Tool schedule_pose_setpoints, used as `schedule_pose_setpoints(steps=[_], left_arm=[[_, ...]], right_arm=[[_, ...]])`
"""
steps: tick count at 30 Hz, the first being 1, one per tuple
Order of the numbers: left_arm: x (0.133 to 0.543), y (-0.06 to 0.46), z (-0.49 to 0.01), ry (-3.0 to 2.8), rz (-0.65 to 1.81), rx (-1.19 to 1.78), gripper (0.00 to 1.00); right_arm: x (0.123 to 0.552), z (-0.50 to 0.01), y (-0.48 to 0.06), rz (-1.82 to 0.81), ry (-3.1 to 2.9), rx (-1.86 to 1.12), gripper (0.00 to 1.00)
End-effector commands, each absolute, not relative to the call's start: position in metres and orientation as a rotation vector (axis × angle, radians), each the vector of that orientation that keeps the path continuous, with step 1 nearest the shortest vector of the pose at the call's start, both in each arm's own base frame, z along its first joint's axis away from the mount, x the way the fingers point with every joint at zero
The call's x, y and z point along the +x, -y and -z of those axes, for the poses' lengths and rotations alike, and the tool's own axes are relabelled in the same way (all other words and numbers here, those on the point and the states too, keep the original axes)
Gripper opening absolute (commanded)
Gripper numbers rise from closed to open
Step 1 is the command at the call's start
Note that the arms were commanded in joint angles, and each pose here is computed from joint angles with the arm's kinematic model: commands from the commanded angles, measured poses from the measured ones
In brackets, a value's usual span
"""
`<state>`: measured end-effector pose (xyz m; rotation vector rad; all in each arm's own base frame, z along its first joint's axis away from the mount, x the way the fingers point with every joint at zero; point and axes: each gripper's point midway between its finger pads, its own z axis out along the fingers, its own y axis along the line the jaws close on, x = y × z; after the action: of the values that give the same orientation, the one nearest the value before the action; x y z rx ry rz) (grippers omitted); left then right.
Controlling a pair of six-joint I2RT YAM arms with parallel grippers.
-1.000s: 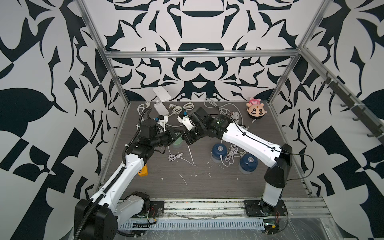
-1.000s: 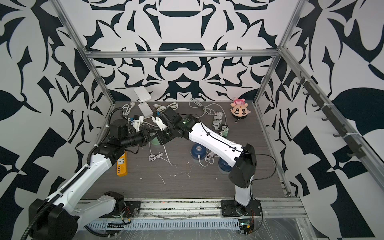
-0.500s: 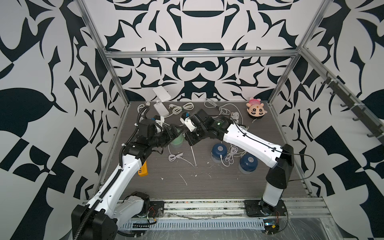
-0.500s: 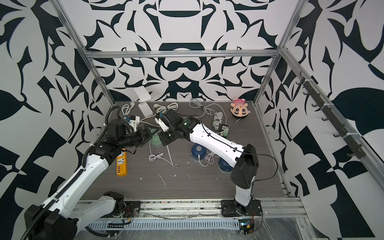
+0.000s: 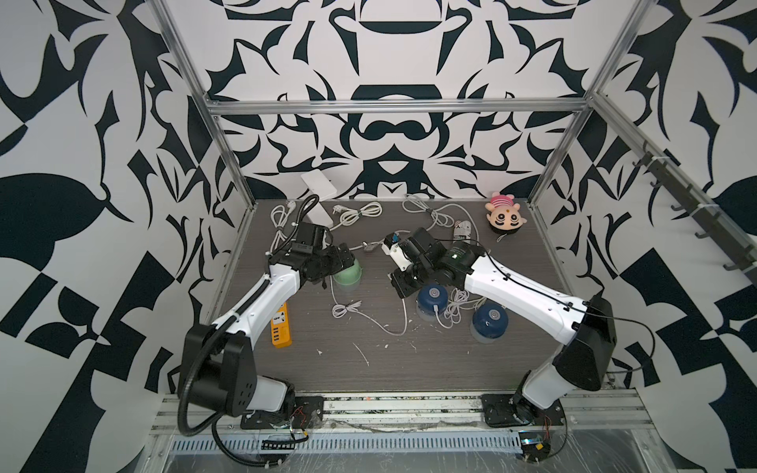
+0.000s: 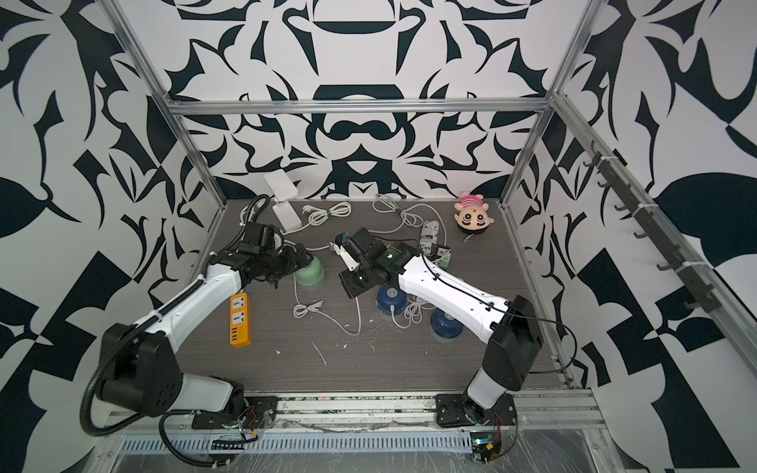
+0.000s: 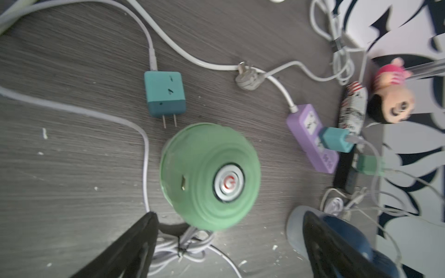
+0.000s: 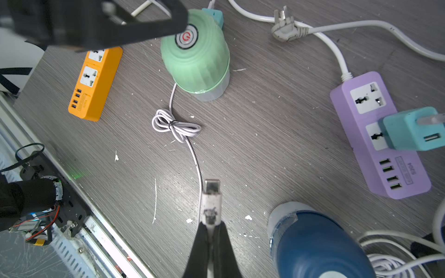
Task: Charge the cordless meat grinders
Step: Move the cordless meat grinder to the center of the board.
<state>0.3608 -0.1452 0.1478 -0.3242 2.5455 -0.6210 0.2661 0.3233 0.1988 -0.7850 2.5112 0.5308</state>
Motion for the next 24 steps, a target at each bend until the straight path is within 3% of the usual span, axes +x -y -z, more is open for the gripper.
schedule_pose_setpoints(steps=[1, 11, 24], left_arm=[[0.378, 0.138, -0.149, -2.547, 0.512, -0.25, 0.96], [0.389, 0.159, -0.138, -2.594, 0.624, -0.168, 0.96], [0.348, 0.195, -0.143, -2.583, 0.909, -0.241, 0.96]], right_arm=[[0.267, -0.213, -0.324, -0.566, -2.455, -0.758, 0.0], [0.266, -0.209, -0.316, -0.555, -2.452, -0.742, 0.0], [0.272, -0.212, -0.313, -0.56, -2.442, -0.726, 0.0]])
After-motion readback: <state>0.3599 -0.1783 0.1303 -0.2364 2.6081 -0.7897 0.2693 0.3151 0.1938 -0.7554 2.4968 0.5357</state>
